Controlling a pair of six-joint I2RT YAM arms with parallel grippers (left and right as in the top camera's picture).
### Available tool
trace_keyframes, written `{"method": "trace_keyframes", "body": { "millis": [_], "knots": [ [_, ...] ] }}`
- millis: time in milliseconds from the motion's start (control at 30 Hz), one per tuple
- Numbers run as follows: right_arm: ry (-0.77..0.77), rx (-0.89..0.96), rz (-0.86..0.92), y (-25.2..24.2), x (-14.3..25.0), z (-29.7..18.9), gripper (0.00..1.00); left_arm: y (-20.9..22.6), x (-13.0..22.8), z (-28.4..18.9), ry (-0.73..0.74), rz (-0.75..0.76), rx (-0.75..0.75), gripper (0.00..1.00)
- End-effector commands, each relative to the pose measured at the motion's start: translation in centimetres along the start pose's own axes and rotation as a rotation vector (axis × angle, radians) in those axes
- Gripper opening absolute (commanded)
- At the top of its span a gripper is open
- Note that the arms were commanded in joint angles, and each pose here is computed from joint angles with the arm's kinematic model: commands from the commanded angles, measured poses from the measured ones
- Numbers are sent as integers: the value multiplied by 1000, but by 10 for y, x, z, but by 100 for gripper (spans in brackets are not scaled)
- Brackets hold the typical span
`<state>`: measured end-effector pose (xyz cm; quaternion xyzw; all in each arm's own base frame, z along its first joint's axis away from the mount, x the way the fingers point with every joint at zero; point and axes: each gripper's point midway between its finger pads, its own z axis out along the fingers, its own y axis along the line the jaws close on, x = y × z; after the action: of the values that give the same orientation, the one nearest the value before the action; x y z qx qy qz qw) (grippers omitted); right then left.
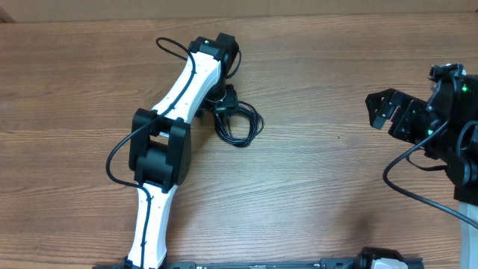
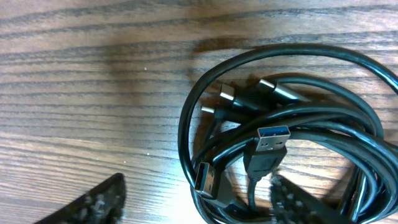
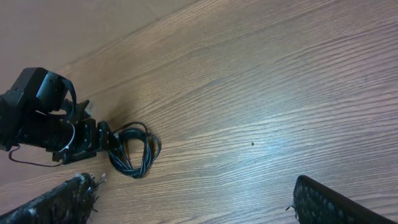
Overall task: Untangle cables
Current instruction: 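Reach the left gripper forward over the black cable bundle, then close the left gripper on the black cable bundle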
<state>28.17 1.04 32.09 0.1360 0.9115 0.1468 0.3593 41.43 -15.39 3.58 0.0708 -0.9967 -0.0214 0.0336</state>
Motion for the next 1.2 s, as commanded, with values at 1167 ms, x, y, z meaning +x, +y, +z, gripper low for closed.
{"method": "trace_keyframes", "body": {
  "millis": [1167],
  "knots": [
    [61, 22, 9, -5, 1, 18, 100, 32, -18, -24, -30, -222, -4, 72]
  ]
}}
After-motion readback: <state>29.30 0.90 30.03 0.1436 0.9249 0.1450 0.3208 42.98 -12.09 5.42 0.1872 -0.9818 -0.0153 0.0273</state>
